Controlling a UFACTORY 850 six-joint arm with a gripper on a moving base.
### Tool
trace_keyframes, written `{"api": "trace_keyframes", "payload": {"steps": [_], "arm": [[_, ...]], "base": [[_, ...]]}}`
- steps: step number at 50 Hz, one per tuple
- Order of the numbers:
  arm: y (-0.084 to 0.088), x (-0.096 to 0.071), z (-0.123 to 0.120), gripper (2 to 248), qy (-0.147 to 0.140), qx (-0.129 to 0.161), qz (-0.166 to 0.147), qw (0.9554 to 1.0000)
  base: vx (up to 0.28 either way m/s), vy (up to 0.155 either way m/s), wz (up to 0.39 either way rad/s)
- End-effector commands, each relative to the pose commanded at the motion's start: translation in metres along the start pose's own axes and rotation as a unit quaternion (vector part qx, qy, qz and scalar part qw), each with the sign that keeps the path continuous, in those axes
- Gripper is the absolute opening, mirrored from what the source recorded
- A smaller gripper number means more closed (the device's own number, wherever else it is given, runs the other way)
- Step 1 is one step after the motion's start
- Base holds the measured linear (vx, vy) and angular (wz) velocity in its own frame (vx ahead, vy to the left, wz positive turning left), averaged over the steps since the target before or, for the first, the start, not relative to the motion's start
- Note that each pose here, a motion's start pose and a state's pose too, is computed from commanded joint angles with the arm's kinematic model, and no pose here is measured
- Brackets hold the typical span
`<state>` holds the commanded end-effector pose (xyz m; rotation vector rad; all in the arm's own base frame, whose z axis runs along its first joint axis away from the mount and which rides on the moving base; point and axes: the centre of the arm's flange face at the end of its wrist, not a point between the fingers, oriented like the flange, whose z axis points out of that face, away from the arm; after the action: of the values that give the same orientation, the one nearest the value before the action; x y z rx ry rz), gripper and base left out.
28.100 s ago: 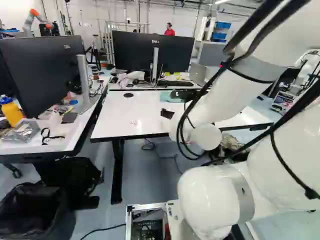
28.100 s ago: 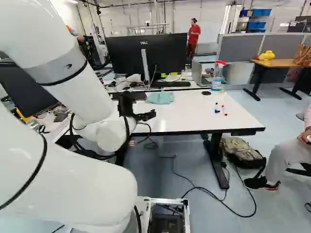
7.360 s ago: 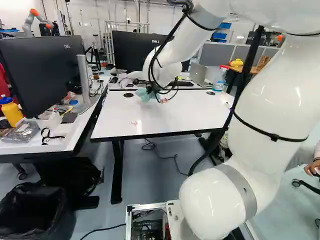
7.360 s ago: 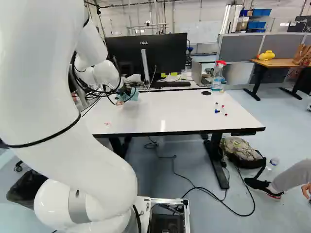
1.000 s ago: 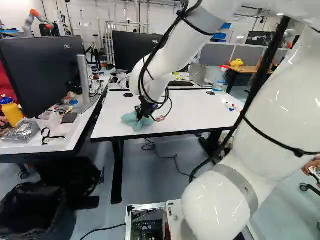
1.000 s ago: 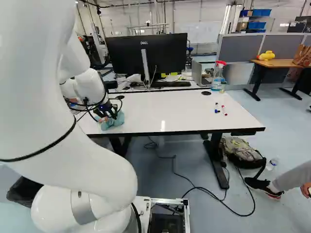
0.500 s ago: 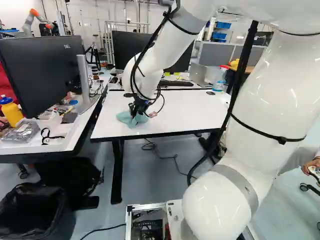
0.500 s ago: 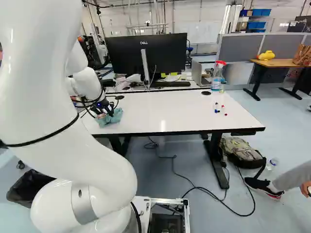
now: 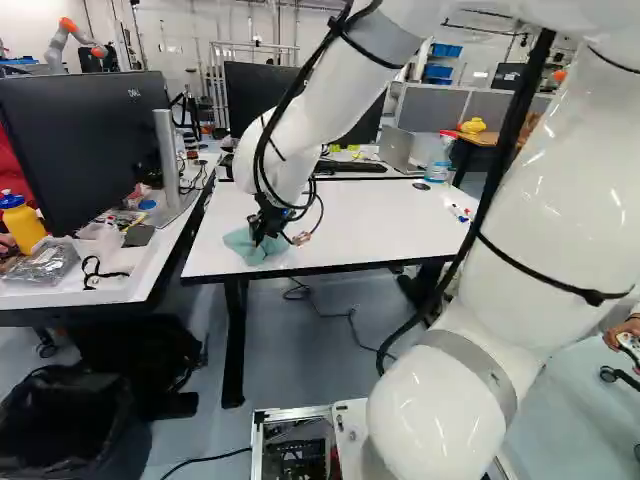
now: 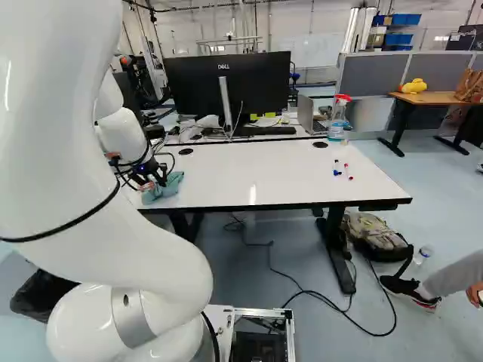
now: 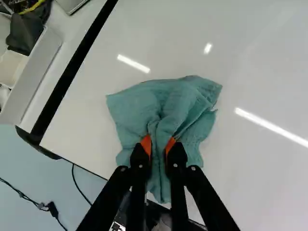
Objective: Clean the table with the green towel
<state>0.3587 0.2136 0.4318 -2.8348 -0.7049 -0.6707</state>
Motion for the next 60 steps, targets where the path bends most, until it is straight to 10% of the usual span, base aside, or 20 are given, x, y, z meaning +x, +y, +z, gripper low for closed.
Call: {"api": "trace_keyframes", "payload": {"steps": [15, 60], "arm": [[0.000, -0.027, -0.012, 51, 0.000, 0.001, -0.002, 1.0000], [0.049, -0.002, -0.045, 51, 0.049, -0.028, 0.053, 0.9970]], "base": [[0.000, 0.000, 0.000], [0.000, 0.000, 0.000]]}}
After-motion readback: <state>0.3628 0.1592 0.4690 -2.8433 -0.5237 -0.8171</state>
